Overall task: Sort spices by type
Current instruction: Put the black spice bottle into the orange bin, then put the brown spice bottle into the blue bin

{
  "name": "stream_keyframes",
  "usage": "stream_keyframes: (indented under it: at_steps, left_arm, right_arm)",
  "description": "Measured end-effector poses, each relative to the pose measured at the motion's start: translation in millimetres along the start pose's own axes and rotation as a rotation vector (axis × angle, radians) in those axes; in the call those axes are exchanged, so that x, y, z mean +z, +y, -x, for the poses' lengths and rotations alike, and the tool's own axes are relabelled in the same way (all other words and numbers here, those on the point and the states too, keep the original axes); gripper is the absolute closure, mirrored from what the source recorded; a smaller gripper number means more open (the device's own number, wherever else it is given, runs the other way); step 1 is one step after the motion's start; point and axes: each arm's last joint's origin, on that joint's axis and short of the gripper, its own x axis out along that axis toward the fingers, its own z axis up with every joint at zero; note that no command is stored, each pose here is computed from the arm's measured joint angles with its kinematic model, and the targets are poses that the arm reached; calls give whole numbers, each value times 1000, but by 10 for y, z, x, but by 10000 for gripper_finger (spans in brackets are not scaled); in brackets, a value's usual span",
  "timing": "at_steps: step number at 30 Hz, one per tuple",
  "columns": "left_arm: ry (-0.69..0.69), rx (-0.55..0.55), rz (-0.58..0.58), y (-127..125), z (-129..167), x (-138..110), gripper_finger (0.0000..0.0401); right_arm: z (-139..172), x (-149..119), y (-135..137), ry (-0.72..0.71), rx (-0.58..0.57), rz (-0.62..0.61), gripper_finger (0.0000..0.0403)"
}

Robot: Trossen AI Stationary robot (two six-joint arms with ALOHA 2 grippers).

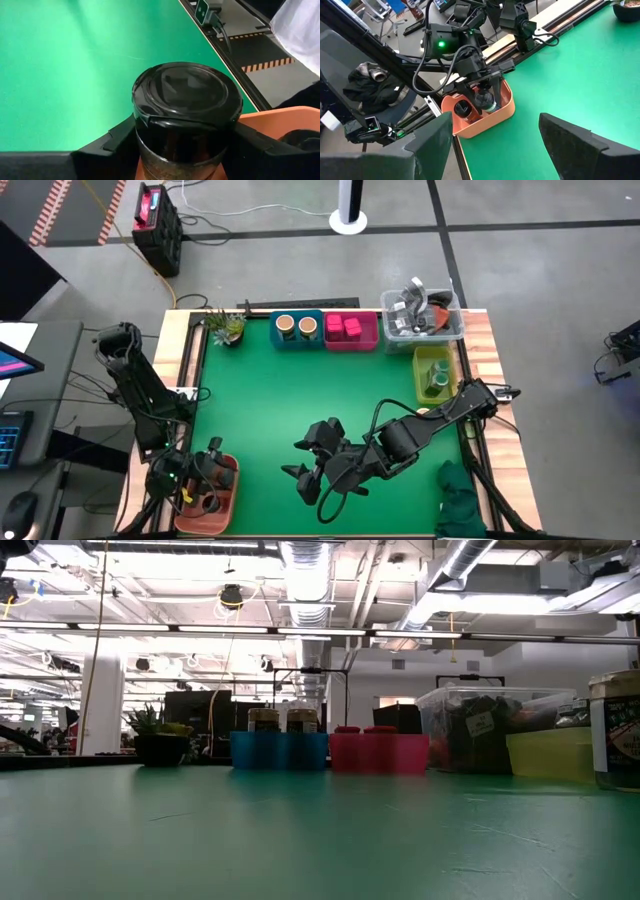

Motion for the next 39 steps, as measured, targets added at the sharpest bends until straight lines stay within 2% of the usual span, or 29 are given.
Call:
stream_keyframes:
  at_steps: [6, 14, 26, 34, 39]
  left_arm:
    - [8, -10, -7, -2, 0, -1, 180]
    - [37, -32, -12, -2, -4, -4, 157]
    - [49, -32, -42, -30, 27, 75, 158]
    - [86, -7, 8, 7, 237, 347, 158]
    - [40, -33, 103, 38, 373, 574, 159]
  right_arm:
    - [0, 0, 0, 0, 0, 0, 81]
    - [2, 1, 0, 1, 1, 0, 81]
    - [-2, -8, -18, 28, -2, -15, 81]
    - [73, -91, -239, 197, -183, -74, 81]
    - [169, -187, -472, 377, -390, -129, 81]
